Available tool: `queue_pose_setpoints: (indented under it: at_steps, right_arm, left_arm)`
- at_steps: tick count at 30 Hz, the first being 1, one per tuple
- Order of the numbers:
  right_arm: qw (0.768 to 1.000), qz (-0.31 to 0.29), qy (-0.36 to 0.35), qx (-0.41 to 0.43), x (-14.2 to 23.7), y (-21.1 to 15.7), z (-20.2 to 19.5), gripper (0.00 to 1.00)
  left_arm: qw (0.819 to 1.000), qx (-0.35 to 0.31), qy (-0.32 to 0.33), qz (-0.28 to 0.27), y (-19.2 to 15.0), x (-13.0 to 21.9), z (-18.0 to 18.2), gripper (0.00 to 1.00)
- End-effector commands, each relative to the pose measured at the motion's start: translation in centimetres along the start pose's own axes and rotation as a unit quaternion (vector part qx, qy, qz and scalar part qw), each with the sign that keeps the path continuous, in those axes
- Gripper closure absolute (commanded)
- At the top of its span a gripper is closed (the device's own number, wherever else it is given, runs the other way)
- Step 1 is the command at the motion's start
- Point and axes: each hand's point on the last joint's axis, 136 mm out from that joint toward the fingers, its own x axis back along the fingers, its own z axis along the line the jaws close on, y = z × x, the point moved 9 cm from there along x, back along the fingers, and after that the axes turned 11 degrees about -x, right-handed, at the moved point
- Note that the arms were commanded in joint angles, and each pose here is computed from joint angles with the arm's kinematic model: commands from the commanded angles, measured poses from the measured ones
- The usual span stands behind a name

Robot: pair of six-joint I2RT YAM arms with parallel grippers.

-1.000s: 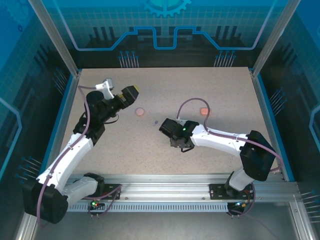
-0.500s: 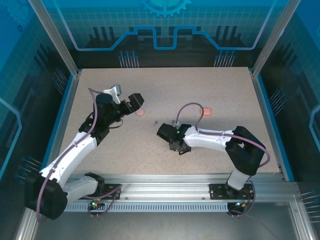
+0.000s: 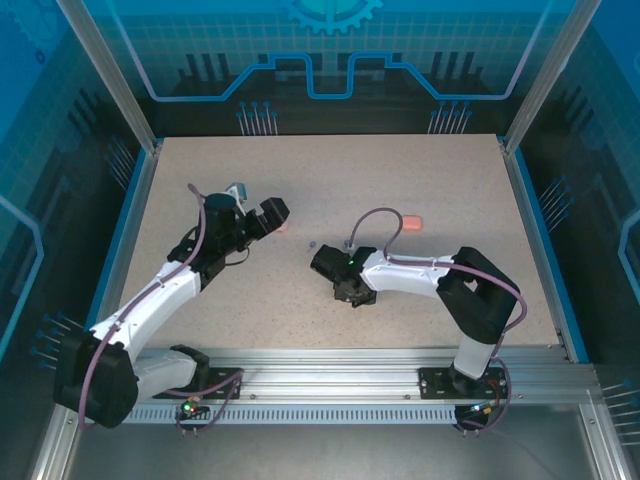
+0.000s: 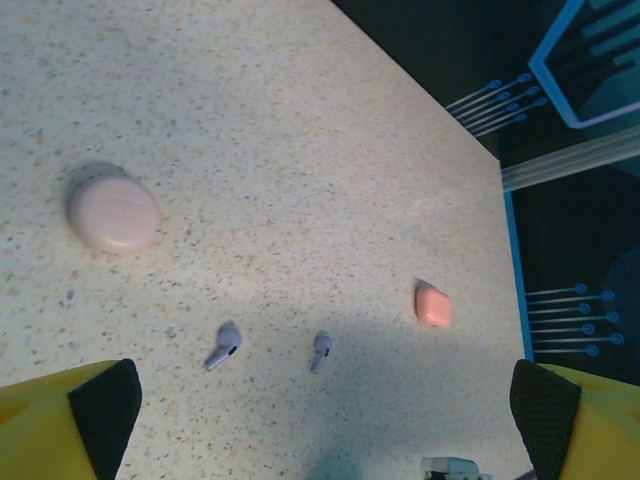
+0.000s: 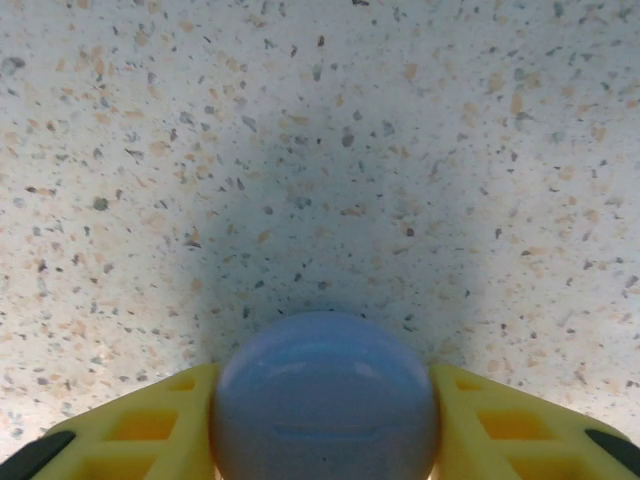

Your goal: Insert wireless bluetooth earbuds into charging case

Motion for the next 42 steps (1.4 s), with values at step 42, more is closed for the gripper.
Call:
queue_pose_setpoints:
  at_steps: [42]
  right_arm:
    - [0.917, 0.073, 0.208, -0.332, 4.7, 10.8, 1.4, 0.57]
  left_arm:
    - [0.977, -0.089, -0.180, 0.067, -8.9, -5.1, -0.3, 0.03]
